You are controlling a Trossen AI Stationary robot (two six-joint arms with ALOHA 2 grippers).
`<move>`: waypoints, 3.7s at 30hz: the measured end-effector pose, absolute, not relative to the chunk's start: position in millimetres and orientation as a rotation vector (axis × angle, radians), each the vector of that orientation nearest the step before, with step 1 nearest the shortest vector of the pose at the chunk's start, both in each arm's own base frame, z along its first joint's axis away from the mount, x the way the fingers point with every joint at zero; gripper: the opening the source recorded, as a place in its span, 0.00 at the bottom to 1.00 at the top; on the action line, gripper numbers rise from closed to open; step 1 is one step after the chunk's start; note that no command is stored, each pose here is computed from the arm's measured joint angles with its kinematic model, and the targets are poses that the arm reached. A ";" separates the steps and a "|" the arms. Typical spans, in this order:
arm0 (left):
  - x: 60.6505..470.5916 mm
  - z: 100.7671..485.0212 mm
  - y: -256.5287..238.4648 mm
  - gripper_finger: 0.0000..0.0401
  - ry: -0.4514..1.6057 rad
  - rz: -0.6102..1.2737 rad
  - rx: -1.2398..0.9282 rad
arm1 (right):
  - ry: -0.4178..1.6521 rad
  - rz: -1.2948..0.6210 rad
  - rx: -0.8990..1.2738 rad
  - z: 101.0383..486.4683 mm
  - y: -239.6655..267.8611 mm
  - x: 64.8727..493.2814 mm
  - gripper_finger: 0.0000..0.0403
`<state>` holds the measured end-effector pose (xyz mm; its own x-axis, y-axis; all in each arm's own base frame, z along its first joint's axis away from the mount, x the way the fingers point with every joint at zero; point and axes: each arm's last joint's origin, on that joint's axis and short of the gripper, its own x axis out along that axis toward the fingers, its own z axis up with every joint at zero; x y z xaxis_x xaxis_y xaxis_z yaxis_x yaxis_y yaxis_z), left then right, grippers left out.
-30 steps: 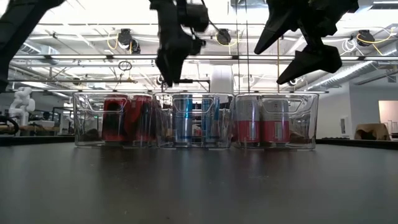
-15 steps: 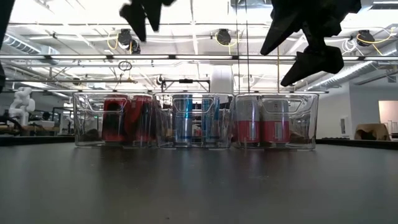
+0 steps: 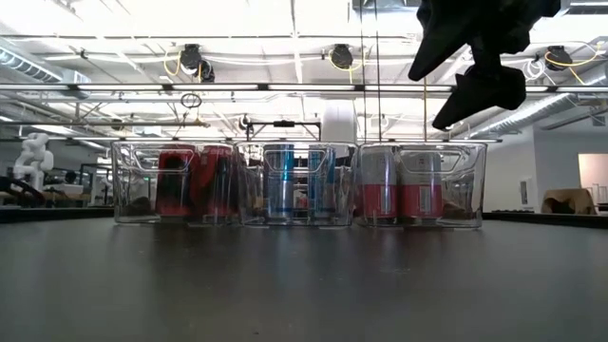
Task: Sort soda cans
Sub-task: Put the blue soda can into the center transparent bin
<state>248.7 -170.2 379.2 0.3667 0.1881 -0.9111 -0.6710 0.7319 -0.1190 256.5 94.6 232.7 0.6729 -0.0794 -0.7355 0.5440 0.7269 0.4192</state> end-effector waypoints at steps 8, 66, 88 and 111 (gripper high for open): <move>207.7 331.4 -216.5 0.84 1.179 0.728 -0.624 | 0.759 -0.382 0.676 232.7 94.6 256.5 0.89; 92.0 258.2 -254.7 0.84 1.451 0.157 -0.596 | 0.689 -0.513 0.971 233.2 94.4 257.0 0.89; 94.5 243.8 -260.9 0.84 1.453 0.222 -0.548 | 0.692 -0.510 0.966 233.1 94.4 256.9 0.89; 83.1 243.7 -264.4 0.83 1.495 0.184 -0.512 | 0.692 -0.510 0.966 233.2 94.4 257.0 0.89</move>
